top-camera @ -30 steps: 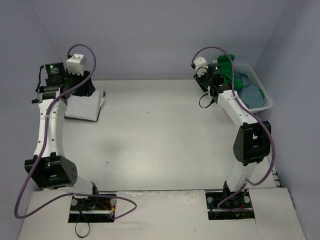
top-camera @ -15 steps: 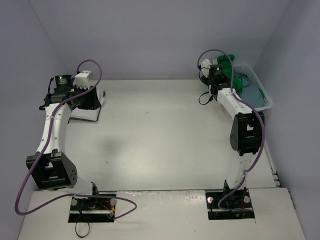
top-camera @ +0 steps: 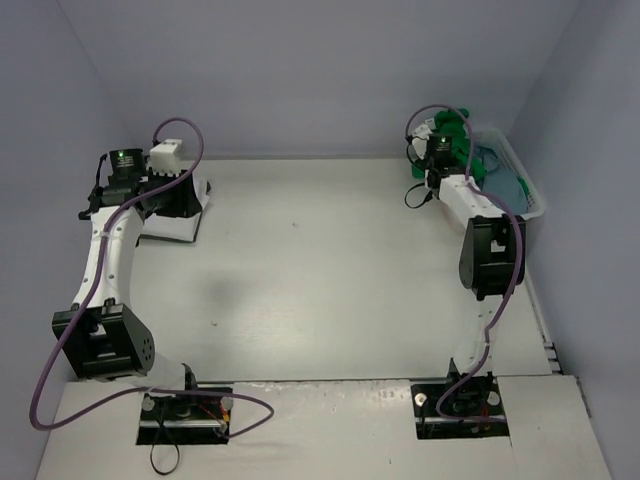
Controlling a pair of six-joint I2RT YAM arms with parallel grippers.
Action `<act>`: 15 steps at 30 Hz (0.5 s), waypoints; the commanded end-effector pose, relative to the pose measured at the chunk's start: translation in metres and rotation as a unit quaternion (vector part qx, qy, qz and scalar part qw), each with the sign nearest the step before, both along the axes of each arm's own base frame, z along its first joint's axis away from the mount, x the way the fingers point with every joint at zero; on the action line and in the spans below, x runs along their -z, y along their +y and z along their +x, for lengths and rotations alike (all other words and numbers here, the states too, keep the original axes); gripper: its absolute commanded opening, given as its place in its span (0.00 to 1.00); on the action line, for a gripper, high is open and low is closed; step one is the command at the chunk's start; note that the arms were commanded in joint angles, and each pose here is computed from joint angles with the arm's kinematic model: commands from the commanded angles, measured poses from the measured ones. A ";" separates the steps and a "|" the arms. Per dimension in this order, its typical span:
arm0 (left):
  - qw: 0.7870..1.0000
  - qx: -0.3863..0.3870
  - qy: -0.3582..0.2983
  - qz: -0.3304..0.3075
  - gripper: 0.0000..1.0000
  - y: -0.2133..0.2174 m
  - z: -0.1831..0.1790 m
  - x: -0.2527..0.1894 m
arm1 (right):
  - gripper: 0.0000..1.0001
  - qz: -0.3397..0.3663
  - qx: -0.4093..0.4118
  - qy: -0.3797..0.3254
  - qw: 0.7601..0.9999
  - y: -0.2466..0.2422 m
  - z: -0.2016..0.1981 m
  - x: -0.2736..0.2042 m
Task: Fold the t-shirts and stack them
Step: Pick up the crumpled T-shirt from the bin.
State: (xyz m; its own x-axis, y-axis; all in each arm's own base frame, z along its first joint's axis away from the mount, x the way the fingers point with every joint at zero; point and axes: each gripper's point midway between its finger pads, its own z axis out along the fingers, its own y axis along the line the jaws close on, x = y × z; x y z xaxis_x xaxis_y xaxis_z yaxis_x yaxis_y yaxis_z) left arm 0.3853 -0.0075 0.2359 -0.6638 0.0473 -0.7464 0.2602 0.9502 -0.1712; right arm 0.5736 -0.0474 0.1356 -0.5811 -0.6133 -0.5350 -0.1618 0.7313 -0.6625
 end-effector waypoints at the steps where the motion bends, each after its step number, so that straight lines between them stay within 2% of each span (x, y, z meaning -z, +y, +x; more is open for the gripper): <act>1: 0.999 -0.002 -0.039 -0.002 0.43 0.000 0.006 -0.022 | 0.00 0.029 0.005 -0.060 0.998 -0.002 0.008 -0.049; 6: 0.999 -0.006 -0.039 -0.003 0.43 0.000 0.003 -0.021 | 0.00 0.070 -0.022 -0.073 0.995 0.015 -0.005 -0.085; 8: 0.999 -0.006 -0.038 -0.002 0.43 0.000 0.001 -0.020 | 0.00 0.104 -0.062 -0.066 0.990 0.035 -0.021 -0.108; 9: 0.999 -0.007 -0.040 0.000 0.43 0.000 0.001 -0.021 | 0.00 0.118 -0.082 -0.088 0.986 0.044 -0.029 -0.140; 14: 0.999 -0.007 -0.041 0.000 0.43 -0.001 -0.004 -0.021 | 0.00 0.190 -0.214 -0.099 0.953 0.104 -0.082 -0.222; 15: 0.999 -0.006 -0.042 0.000 0.43 -0.001 -0.006 -0.021 | 0.00 0.195 -0.245 -0.132 0.940 0.116 -0.108 -0.266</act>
